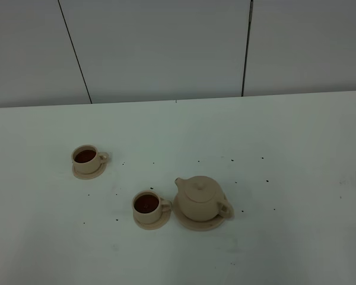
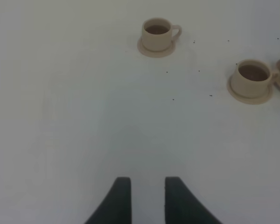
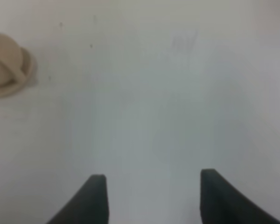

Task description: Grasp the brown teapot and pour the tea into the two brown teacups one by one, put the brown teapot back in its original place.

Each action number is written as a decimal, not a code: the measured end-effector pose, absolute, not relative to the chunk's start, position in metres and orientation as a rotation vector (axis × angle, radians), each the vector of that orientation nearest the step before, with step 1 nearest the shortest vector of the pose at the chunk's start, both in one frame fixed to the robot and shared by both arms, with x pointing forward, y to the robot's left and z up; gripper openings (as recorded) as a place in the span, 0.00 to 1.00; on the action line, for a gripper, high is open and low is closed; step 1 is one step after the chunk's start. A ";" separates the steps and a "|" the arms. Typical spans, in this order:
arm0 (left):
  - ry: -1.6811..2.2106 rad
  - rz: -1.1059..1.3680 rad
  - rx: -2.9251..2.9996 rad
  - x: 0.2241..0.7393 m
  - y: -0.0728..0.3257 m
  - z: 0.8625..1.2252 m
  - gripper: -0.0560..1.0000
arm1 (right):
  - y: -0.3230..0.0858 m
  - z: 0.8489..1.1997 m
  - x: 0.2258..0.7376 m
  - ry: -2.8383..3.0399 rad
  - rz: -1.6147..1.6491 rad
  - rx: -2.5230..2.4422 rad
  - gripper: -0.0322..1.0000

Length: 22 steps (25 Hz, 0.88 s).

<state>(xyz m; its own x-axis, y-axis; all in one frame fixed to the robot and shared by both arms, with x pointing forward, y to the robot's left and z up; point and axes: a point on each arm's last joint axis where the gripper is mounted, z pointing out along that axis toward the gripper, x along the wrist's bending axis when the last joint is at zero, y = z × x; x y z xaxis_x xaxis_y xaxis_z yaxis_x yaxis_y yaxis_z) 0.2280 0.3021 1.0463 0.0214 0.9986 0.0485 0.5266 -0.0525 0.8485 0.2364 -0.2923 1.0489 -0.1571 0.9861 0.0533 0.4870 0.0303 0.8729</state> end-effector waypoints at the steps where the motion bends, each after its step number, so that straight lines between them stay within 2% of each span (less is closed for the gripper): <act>1: 1.575 0.927 1.653 0.228 0.302 1.046 0.29 | -0.292 1.049 0.234 1.697 1.066 1.494 0.45; 22: 1.574 0.928 1.654 0.228 0.302 1.046 0.29 | -0.293 1.048 0.233 1.692 1.071 1.489 0.45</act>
<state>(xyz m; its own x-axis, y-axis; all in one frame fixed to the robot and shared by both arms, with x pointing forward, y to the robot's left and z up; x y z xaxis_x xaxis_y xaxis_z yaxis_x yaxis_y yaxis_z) 0.2280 0.3021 1.0463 0.0219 0.9985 0.0493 0.5266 -0.0534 0.8484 0.2332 -0.2926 1.0483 -0.1581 0.9860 0.0523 0.4689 0.0284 0.8828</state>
